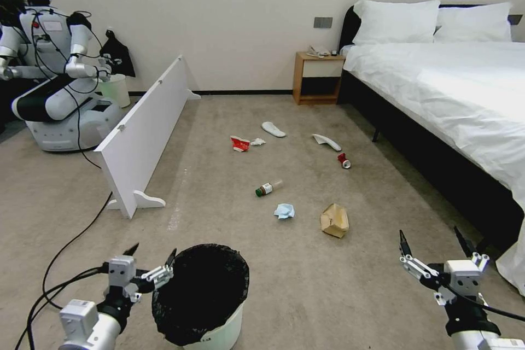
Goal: Pick up the trash bin, then pick up the garbage from the floor and place it into the trash bin.
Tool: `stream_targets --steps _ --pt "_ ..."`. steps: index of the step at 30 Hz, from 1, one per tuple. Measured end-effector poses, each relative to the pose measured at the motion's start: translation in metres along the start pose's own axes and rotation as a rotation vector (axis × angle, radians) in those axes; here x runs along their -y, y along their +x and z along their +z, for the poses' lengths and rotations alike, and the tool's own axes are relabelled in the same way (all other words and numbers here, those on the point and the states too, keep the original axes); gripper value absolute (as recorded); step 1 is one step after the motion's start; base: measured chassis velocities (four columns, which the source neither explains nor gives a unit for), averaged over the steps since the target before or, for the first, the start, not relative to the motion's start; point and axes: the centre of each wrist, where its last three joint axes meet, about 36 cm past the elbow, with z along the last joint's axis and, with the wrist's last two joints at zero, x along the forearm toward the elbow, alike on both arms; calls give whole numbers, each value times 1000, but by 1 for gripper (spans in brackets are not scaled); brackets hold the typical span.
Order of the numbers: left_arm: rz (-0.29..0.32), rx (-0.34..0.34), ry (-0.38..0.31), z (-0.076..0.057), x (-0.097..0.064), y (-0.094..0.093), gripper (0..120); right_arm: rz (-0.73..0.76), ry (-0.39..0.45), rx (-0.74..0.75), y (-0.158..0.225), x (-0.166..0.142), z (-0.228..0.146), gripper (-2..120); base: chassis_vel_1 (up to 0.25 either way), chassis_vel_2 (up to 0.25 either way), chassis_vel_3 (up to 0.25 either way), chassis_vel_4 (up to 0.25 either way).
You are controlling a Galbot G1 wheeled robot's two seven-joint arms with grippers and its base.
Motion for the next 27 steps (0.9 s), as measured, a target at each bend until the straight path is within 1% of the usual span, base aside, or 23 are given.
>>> stream_targets --steps 1,4,5,6,7,9,10,12,13,16,19,27 --pt "-19 -46 3 6 -1 -2 98 -4 -3 -3 0 -1 3 100 0 0 0 0" --pt "-25 -60 4 7 -1 -2 98 -5 -4 -5 0 -2 3 100 0 0 0 0" --pt "-54 -126 20 12 -2 -5 98 -12 -9 -10 1 -4 6 100 0 0 0 0" --pt "-67 -158 30 15 -3 -6 98 -15 -11 -12 1 -5 8 100 0 0 0 0" --pt "-67 -158 30 15 -3 -6 98 -15 -11 -12 1 -5 8 100 0 0 0 0" --pt "-93 -222 63 23 -7 -12 97 -23 -16 -16 0 -8 10 100 0 0 0 0" --pt "-93 -222 63 23 -7 -12 97 -23 -16 -16 0 -8 10 100 0 0 0 0" --pt "-100 -266 92 28 -8 -17 97 -27 -18 -19 0 -9 12 100 0 0 0 0" --pt "-100 -266 92 28 -8 -17 97 -27 -18 -19 0 -9 12 100 0 0 0 0" --pt "-106 -307 123 35 -11 -23 97 -30 -20 -22 0 -11 13 100 0 0 0 0" --pt "-103 -315 139 37 -12 -27 97 -30 -20 -21 -1 -11 13 100 0 0 0 0" --pt "-90 -315 157 37 -11 -31 95 -30 -20 -20 -1 -11 13 100 0 0 0 0"
